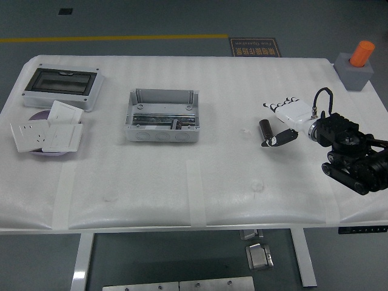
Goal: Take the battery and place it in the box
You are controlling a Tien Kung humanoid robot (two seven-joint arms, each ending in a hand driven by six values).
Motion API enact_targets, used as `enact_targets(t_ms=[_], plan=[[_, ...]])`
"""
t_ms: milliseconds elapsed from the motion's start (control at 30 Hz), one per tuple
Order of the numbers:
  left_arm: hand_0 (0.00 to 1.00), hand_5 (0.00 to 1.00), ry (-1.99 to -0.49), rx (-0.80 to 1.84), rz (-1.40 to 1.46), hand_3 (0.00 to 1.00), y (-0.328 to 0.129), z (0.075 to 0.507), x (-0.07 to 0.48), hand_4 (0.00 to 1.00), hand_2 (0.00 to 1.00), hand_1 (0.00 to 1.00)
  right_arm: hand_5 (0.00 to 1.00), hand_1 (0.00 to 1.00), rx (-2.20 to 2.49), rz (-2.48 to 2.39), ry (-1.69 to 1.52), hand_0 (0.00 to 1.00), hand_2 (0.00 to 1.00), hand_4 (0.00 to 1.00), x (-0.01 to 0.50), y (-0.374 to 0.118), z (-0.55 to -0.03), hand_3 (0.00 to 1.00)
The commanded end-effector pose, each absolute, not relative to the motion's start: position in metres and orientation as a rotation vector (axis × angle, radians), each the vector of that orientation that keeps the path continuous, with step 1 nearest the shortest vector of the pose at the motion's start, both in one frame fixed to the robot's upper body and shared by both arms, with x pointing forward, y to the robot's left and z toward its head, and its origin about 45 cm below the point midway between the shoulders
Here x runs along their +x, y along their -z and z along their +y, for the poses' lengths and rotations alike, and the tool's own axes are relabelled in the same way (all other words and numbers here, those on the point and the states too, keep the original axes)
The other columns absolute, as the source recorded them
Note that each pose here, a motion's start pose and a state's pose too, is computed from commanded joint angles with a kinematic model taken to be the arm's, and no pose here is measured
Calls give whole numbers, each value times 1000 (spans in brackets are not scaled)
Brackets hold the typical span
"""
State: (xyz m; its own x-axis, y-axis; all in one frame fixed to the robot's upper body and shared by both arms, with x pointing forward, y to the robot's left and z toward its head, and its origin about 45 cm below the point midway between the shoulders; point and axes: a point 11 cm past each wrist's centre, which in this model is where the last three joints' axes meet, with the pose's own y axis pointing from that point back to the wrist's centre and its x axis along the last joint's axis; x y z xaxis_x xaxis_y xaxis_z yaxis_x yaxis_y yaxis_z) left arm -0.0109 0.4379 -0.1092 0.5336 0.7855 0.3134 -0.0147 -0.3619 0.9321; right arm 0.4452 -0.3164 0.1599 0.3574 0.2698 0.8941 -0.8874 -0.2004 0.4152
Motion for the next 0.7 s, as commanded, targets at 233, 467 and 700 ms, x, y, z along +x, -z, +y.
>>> enact_targets(t_ms=[233, 467, 700], plan=[[599, 469, -976, 1735, 641, 610, 110, 436, -9, 512, 447, 622, 675, 848, 1381, -606, -1192, 997, 827, 998, 446, -161, -315, 905], [599, 473, -987, 1732, 634, 610, 109, 439, -7, 508, 445, 622, 678, 844, 1377, -589, -1187, 993, 821, 998, 445, -160, -321, 896], [599, 476, -986, 1729, 627, 610, 109, 439, -6, 505, 445, 620, 683, 829, 1386, -594, -1186, 985, 810, 998, 442, -156, -319, 882]])
